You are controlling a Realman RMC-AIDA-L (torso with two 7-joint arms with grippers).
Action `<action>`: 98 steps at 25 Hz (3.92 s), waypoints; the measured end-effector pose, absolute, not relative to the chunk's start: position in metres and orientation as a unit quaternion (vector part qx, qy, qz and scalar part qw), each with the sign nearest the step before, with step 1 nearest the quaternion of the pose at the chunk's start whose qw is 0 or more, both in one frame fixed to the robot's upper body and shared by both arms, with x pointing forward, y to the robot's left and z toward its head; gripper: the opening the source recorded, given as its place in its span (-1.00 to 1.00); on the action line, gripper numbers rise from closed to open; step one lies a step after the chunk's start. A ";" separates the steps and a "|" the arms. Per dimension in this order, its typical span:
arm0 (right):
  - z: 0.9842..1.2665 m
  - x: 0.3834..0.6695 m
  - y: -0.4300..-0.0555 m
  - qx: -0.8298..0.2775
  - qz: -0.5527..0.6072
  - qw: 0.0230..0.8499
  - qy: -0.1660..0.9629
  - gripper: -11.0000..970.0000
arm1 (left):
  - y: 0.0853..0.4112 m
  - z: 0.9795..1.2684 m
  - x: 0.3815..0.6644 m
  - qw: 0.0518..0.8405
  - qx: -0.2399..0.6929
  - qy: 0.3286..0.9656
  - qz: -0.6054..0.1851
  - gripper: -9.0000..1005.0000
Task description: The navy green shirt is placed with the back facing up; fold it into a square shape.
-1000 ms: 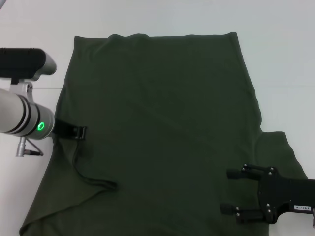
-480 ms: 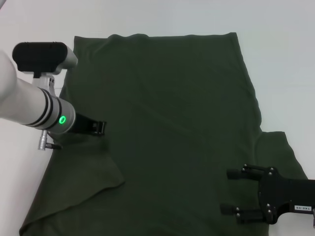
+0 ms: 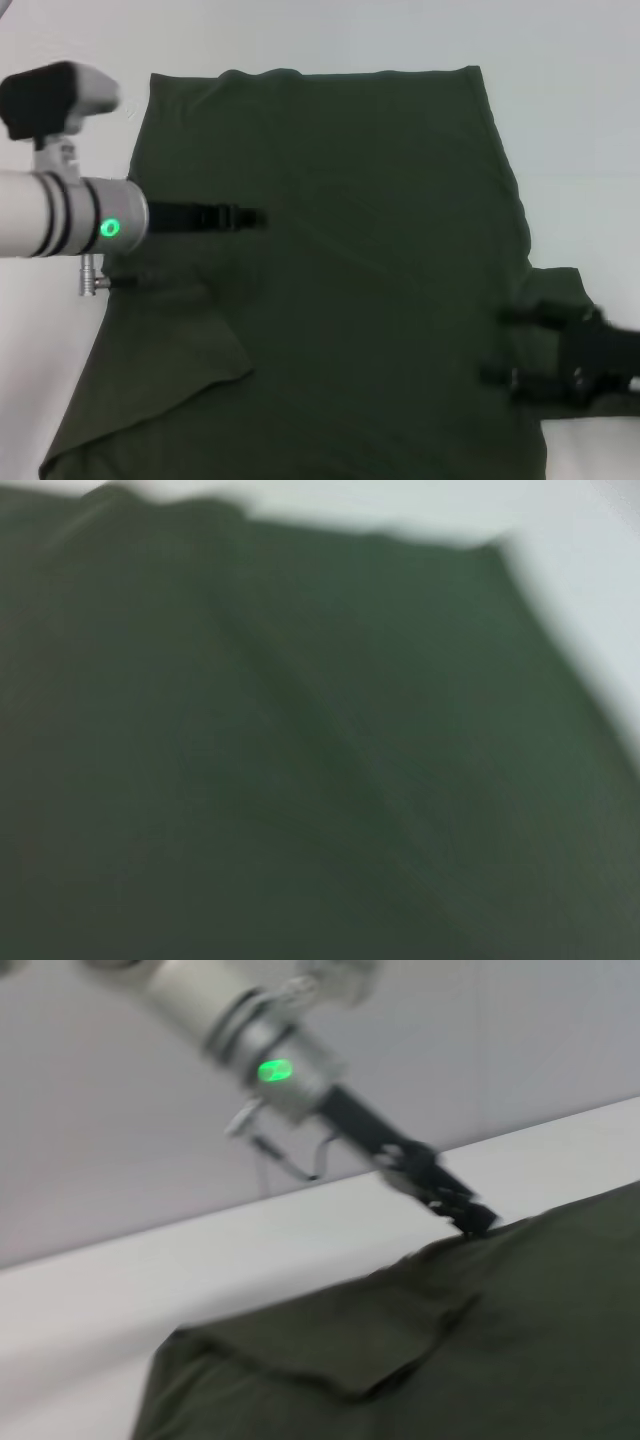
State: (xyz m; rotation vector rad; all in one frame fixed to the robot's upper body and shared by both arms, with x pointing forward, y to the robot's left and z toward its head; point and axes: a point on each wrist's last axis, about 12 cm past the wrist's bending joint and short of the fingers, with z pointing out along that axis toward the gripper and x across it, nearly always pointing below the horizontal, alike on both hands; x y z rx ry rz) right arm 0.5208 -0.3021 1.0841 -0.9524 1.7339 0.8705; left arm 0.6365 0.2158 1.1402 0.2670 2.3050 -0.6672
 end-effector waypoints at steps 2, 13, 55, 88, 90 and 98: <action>1.093 0.525 -0.314 -0.352 0.353 0.484 0.719 0.91 | 0.224 1.146 0.629 0.392 0.122 0.850 -0.331 -0.33; 1.165 0.545 -0.392 -0.087 0.370 0.404 0.832 0.91 | 0.243 1.117 0.601 0.376 0.188 0.804 -0.421 0.43; 1.118 0.604 -0.345 -0.024 0.194 0.190 0.962 0.88 | 0.239 1.082 0.580 0.296 0.186 0.843 -0.408 0.77; 1.105 0.600 -0.359 -0.001 0.229 0.196 0.954 0.87 | 0.234 1.083 0.582 0.293 0.190 0.844 -0.408 0.76; 1.104 0.600 -0.359 -0.005 0.221 0.195 0.955 0.87 | 0.234 1.083 0.582 0.292 0.190 0.844 -0.408 0.76; 1.098 0.603 -0.351 -0.018 0.199 0.189 0.961 0.87 | 0.232 1.082 0.581 0.291 0.189 0.843 -0.411 0.76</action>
